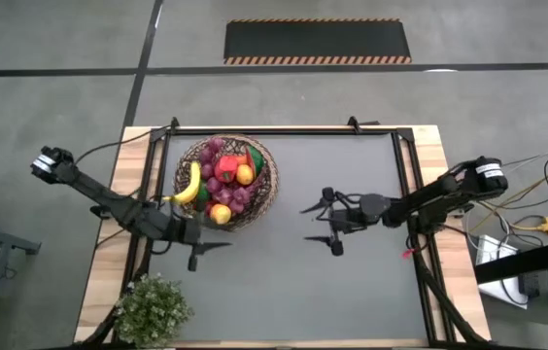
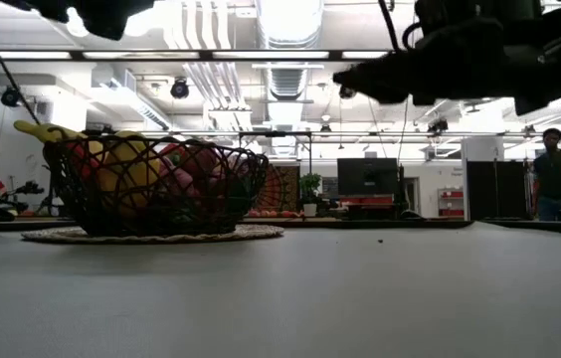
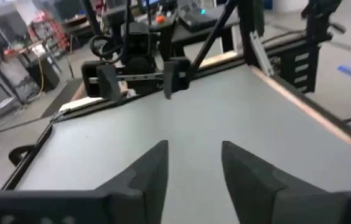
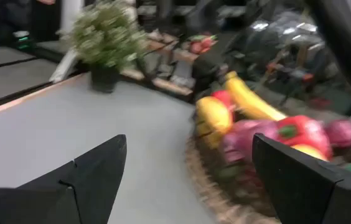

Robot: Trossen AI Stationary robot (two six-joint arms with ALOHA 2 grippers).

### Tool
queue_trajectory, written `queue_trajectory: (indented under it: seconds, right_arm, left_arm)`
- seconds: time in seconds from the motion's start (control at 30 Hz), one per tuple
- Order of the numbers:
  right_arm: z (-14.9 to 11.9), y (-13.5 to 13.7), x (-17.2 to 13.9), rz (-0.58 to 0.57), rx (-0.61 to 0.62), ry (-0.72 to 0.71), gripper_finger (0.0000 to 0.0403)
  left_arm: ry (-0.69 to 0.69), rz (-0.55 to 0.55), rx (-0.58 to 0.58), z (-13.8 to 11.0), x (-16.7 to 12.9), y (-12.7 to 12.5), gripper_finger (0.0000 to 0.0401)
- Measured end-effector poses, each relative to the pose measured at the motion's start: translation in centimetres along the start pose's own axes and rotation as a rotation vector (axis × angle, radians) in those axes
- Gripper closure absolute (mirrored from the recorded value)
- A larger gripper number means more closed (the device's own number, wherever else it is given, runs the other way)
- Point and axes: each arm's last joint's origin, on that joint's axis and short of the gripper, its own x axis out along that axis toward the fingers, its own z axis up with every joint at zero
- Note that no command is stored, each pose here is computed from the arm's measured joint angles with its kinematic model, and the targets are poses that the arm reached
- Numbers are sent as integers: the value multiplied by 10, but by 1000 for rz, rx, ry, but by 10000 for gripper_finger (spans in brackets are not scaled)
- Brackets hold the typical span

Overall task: Build produce basket
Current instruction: Return to Home Position

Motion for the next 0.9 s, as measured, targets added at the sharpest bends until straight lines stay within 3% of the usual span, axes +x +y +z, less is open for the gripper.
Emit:
queue_trajectory:
  seconds: [0.17,0.43,0.9]
  right_arm:
    - [10,-13,-23,-100,-45,-45,76]
    - [8,-37,-67,-202,-26,-37,76]
    - [-11,-38,-114,-273,8,-50,76]
  left_arm:
    - [-77,10,-28,-13,-27,10,315]
    - [-145,53,-63,-54,-51,15,365]
    - [-242,74,-87,-89,-67,16,384]
